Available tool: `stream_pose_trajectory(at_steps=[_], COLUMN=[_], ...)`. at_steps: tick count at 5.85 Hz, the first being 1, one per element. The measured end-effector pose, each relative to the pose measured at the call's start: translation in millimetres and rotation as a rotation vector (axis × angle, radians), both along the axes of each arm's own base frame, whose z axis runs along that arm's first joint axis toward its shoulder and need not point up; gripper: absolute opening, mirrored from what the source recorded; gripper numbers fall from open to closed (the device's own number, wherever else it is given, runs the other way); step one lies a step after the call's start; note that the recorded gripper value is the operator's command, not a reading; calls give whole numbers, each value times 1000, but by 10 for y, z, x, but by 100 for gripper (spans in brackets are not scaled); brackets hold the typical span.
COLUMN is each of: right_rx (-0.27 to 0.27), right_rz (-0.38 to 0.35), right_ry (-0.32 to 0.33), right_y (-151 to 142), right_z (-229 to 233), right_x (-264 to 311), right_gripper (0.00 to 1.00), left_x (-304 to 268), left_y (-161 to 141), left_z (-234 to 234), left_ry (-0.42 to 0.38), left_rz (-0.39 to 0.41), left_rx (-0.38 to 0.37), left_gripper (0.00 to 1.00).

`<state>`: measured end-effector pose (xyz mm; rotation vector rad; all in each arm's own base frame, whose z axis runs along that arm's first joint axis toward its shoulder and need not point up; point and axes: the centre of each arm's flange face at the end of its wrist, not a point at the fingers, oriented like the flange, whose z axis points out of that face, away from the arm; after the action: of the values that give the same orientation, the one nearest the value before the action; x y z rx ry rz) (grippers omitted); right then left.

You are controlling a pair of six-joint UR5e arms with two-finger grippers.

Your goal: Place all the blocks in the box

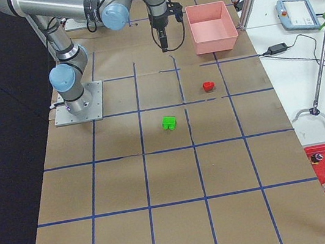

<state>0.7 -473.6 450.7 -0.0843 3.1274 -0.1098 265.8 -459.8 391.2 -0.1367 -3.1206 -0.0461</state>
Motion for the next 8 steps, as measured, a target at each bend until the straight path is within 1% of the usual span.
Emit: stream_pose_trajectory(at_steps=[1, 2, 3, 4, 5, 6, 7, 8], right_rx=[11, 46, 64, 45, 4, -31, -18, 30], right_rz=[27, 60, 69, 85, 109, 114, 90, 4], right_ry=[2, -8, -17, -8, 13, 29, 25, -2], right_y=[-14, -82, -188, -244, -257, -269, -259, -242], right_z=[-75, -291, -511, -640, -720, -785, -973, -1330], right_x=[-200, -361, -618, -933, -1163, -1253, -1337, -1579], right_gripper=[100, 100, 100, 100, 100, 100, 100, 100], left_x=[141, 254, 305, 287, 231, 177, 142, 88], left_y=[-86, -208, -310, -356, -338, -297, -277, -295], left_z=[-275, -603, -899, -1174, -1471, -1735, -1931, -1975], left_ry=[19, 39, 57, 67, 57, 40, 36, 33], left_rz=[-7, -9, -10, -12, -13, -15, -16, -23], left_rx=[18, 34, 34, 21, -2, -24, -29, -33], left_gripper=[100, 100, 100, 100, 100, 100, 100, 100])
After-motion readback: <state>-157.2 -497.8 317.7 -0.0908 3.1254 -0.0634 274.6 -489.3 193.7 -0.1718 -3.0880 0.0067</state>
